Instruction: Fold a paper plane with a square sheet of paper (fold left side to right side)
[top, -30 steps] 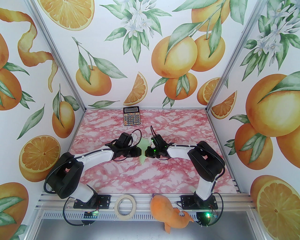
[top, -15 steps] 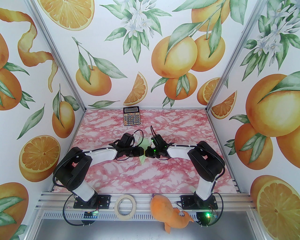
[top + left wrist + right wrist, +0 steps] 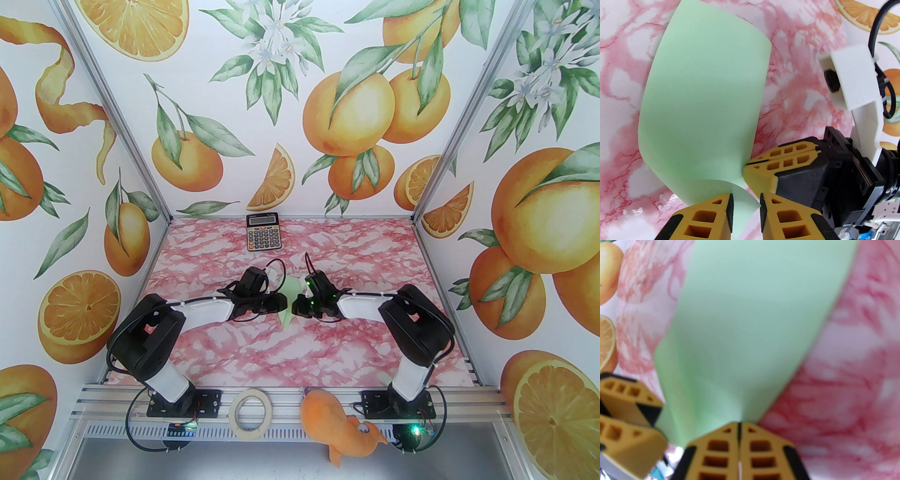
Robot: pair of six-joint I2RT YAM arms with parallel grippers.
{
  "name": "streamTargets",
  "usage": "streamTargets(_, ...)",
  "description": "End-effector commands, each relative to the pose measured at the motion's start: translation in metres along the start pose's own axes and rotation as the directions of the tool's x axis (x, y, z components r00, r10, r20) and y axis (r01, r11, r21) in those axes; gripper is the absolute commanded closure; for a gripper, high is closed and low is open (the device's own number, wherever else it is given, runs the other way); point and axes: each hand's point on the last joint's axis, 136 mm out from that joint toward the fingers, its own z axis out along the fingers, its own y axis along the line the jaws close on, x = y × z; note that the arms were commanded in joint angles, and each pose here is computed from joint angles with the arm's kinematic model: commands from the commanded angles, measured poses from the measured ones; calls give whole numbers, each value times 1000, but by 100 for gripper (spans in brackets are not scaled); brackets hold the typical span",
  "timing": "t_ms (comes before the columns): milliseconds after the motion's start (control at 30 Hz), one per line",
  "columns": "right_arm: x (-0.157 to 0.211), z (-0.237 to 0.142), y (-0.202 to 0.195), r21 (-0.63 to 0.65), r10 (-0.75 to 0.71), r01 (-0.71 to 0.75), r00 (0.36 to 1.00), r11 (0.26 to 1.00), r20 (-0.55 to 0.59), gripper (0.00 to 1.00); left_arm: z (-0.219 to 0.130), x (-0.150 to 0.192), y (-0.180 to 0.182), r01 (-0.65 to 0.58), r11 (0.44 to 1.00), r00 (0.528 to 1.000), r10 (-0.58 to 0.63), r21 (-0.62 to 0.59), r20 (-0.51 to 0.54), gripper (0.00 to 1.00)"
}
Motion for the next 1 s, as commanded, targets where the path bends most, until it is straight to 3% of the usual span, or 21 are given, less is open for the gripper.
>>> streamTargets(0, -4, -11, 7, -34, 11, -10, 1000, 999, 29, 92, 3, 0, 2, 13, 1000, 1000, -13, 28, 6, 67)
streamTargets(167, -2, -13, 8, -44, 11, -9, 999, 999, 31, 91, 5, 0, 1, 19, 999, 1000, -19, 39, 5, 65)
streamTargets(367, -4, -15, 18, -106, 22, -17, 999, 994, 44, 92, 4, 1, 4, 25, 999, 1000, -25, 33, 7, 85)
streamTargets(667, -12, -21, 29, -323, 189, -151, 978, 934, 91, 87, 4, 3, 10, 35, 999, 999, -35, 14, 4, 89)
streamTargets(967, -17, -34, 34, -407, 241, -158, 957, 900, 162, 82, 5, 1, 12, 41, 999, 999, -41, 7, 6, 89)
